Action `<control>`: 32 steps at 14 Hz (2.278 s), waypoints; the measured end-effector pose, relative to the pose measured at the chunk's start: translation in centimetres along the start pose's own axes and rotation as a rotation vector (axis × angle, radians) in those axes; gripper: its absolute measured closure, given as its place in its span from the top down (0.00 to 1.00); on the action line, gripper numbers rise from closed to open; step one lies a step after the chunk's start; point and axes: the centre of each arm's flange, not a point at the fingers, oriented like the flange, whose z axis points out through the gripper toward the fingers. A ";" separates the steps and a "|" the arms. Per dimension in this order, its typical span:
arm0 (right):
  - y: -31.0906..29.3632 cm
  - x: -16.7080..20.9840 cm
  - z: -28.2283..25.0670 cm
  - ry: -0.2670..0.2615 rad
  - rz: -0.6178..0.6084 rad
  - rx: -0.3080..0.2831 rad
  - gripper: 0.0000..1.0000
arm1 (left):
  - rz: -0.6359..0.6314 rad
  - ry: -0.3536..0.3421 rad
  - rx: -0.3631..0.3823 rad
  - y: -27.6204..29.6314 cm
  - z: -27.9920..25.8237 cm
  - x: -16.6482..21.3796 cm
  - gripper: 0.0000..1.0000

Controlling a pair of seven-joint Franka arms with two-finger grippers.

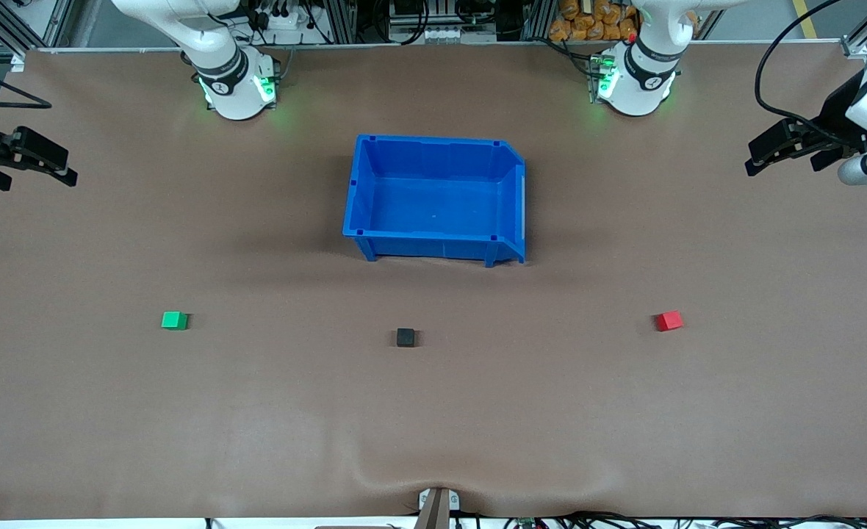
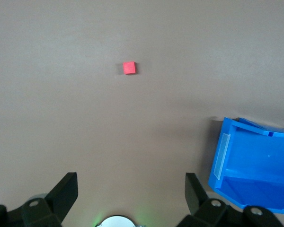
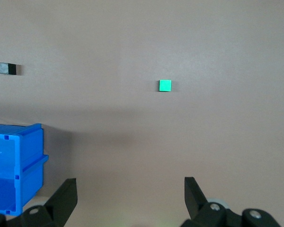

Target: Attach green and red cubes to black cube

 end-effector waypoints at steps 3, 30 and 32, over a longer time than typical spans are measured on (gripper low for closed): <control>0.0 0.0 0.0 0.000 0.000 0.000 1.00 | -0.001 -0.018 0.004 -0.2 0.2 -0.2 1.00; -0.9 2.8 4.4 -0.059 -0.005 0.056 1.00 | 0.020 -0.061 0.009 -2.4 1.8 2.0 1.00; -1.3 4.5 7.8 -0.116 0.001 0.107 1.00 | 0.014 -0.058 0.008 -2.7 1.6 2.1 1.00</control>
